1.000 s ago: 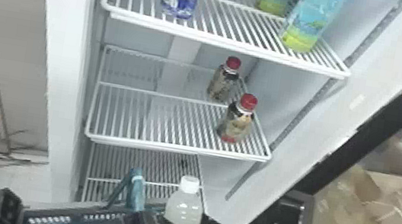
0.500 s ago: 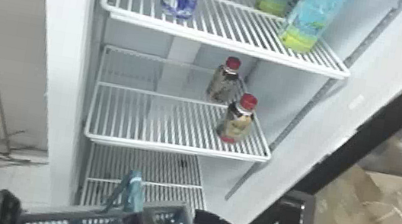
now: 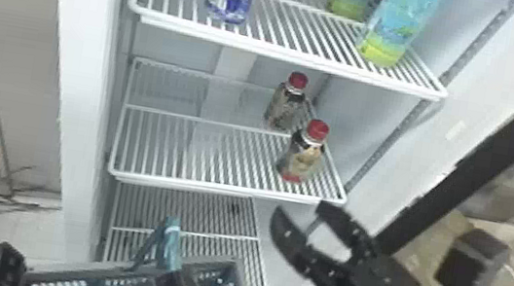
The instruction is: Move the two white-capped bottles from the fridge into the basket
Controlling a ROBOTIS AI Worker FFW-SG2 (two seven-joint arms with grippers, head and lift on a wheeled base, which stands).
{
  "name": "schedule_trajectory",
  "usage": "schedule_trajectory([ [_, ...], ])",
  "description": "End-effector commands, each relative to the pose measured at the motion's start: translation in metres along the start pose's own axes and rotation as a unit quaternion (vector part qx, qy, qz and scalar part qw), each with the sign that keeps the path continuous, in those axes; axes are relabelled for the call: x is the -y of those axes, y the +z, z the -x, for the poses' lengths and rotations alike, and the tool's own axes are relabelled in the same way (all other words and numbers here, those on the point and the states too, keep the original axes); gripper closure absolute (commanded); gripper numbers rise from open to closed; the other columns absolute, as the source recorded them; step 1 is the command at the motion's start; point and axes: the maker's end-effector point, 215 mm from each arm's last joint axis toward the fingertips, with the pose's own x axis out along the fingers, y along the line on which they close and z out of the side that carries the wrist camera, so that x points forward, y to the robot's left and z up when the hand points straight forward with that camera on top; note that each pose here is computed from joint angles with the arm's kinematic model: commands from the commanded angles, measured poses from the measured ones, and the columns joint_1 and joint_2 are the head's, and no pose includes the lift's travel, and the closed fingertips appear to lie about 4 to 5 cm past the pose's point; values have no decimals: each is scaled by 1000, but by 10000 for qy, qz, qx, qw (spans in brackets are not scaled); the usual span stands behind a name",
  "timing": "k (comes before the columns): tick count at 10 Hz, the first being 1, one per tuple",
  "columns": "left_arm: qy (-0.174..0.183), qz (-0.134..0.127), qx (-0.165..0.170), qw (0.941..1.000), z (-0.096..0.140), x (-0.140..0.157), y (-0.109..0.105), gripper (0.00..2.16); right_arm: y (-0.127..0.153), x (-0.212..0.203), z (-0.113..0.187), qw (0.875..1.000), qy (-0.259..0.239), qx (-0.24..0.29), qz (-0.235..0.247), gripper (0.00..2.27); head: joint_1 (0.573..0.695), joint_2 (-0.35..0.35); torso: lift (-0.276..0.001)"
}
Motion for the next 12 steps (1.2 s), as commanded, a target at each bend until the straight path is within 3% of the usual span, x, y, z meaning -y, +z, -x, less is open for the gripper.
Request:
schedule_trajectory([
  [1,-5,2,4,10000,0,0,0,1119,25,7,2,9987,-129,462,163,460,695,-350,-260],
  [6,-20,17,-30,10000,-3,0,-2,1119,45,25,-3,9880,-474,1448,257,438,695,-350,-260],
  [8,-20,17,-30,10000,-3,0,-2,1119,31,29,-15,9828,-539,1760,132,374,695,-350,-260],
  [10,-24,35,-54,10000,-4,-1,-5,1119,11,17,-35,9824,-437,1801,-237,361,695,-350,-260],
  [12,-24,35,-54,10000,-4,-1,-5,1119,8,15,-36,9827,-444,1771,-298,361,695,-350,-260],
])
